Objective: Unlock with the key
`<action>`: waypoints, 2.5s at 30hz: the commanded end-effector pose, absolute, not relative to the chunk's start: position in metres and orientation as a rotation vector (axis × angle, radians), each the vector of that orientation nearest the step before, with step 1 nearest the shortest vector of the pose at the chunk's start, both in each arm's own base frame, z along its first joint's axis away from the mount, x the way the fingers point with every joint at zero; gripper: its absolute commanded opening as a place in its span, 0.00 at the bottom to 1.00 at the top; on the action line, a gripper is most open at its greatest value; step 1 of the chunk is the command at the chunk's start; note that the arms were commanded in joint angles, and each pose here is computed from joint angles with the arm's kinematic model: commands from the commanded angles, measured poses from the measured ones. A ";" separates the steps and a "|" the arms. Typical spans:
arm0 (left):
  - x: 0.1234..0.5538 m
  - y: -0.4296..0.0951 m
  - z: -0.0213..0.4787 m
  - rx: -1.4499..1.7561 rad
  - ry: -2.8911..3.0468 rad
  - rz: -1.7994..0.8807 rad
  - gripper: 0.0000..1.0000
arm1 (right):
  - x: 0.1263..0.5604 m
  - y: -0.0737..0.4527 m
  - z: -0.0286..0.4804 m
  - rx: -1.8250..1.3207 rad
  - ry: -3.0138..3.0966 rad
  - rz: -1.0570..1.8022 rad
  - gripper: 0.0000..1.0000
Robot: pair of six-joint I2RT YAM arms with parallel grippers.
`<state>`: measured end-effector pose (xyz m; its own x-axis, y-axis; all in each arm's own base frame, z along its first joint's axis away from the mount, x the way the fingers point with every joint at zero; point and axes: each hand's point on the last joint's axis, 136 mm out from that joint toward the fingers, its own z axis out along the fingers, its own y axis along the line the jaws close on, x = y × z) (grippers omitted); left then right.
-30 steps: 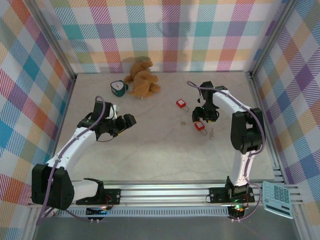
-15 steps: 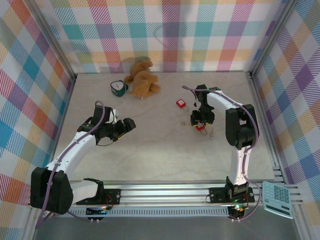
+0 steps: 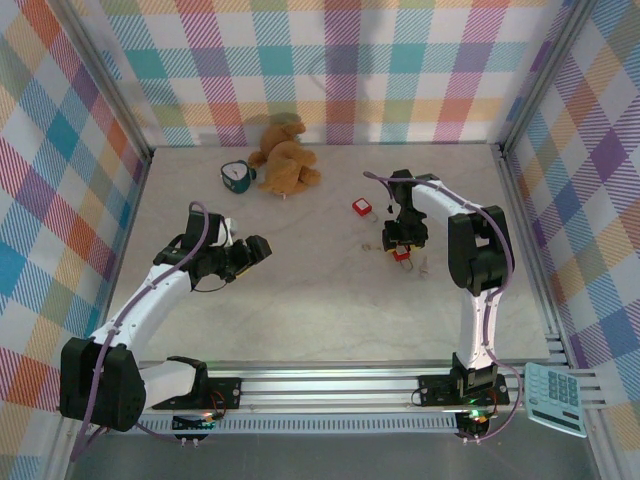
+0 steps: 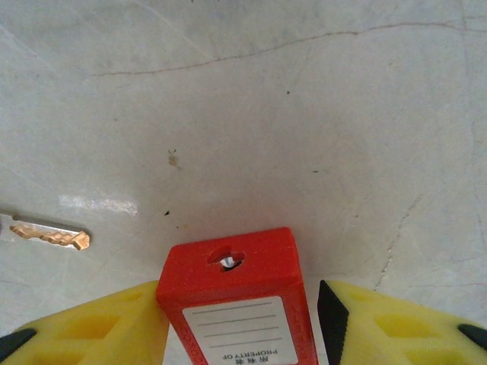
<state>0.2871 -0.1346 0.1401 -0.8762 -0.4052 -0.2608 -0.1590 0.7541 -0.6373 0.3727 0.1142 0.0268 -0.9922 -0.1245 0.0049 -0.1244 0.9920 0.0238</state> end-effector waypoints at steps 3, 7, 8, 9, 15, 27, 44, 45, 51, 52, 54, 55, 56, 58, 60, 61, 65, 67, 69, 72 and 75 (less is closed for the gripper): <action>0.275 -0.139 0.153 -0.401 2.540 -0.920 0.79 | 0.364 0.119 0.016 0.165 -3.099 -0.054 0.55; 0.267 -0.133 0.157 -0.401 2.528 -0.894 0.80 | 0.359 0.121 0.010 0.168 -3.079 -0.033 0.55; 0.266 -0.133 0.158 -0.401 2.522 -0.900 0.80 | 0.358 0.119 0.009 0.165 -3.077 -0.017 0.54; 0.264 -0.133 0.159 -0.400 2.519 -0.904 0.80 | 0.358 0.119 0.009 0.162 -3.081 -0.002 0.53; 0.256 -0.131 0.161 -0.399 2.519 -0.894 0.80 | 0.362 0.115 0.016 0.121 -3.134 0.030 0.42; 0.235 -0.118 0.175 -0.411 2.466 -0.851 0.80 | 0.353 0.169 0.092 0.230 -3.301 0.075 0.38; 0.209 -0.097 0.154 -0.564 2.430 -0.796 0.83 | 0.346 0.306 0.036 0.238 -3.287 0.034 0.40; 0.209 -0.098 0.155 -0.564 2.427 -0.799 0.83 | 0.346 0.309 0.033 0.236 -3.280 0.033 0.41; 0.213 -0.100 0.156 -0.557 2.429 -0.810 0.83 | 0.345 0.319 0.021 0.205 -3.239 0.004 0.52; 0.213 -0.100 0.156 -0.555 2.430 -0.811 0.83 | 0.344 0.320 0.022 0.202 -3.230 -0.005 0.59; 0.213 -0.101 0.158 -0.545 2.431 -0.814 0.83 | 0.340 0.323 0.030 0.205 -3.220 -0.053 0.64; 0.213 -0.101 0.160 -0.539 2.429 -0.813 0.84 | 0.338 0.323 0.034 0.206 -3.216 -0.074 0.66; 0.213 -0.101 0.161 -0.536 2.426 -0.812 0.84 | 0.334 0.324 0.038 0.210 -3.211 -0.101 0.69; 0.214 -0.100 0.163 -0.530 2.425 -0.806 0.85 | 0.325 0.324 0.042 0.212 -3.189 -0.155 0.70; 0.214 -0.100 0.164 -0.524 2.424 -0.803 0.85 | 0.313 0.326 0.044 0.220 -3.155 -0.235 0.70; 0.214 -0.100 0.165 -0.522 2.421 -0.803 0.85 | 0.308 0.330 0.046 0.225 -3.136 -0.291 0.70; 0.218 -0.102 0.167 -0.523 2.413 -0.816 0.85 | 0.300 0.346 0.059 0.269 -3.104 -0.467 0.70; 0.220 -0.104 0.169 -0.521 2.408 -0.825 0.85 | 0.301 0.353 0.068 0.299 -3.102 -0.537 0.70; 0.222 -0.105 0.170 -0.519 2.407 -0.831 0.85 | 0.303 0.355 0.074 0.320 -3.102 -0.566 0.70; 0.223 -0.105 0.173 -0.512 2.407 -0.830 0.85 | 0.307 0.355 0.078 0.314 -3.072 -0.644 0.70; 0.222 -0.106 0.173 -0.511 2.405 -0.836 0.85 | 0.312 0.346 0.090 0.294 -3.087 -0.695 0.68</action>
<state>0.2209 -0.0990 0.1584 -0.7826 -0.5219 -0.3393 -0.2198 0.7416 -0.6338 0.3077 0.3496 0.0617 -0.9842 -0.1732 -0.0375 -0.1752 0.9192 0.3527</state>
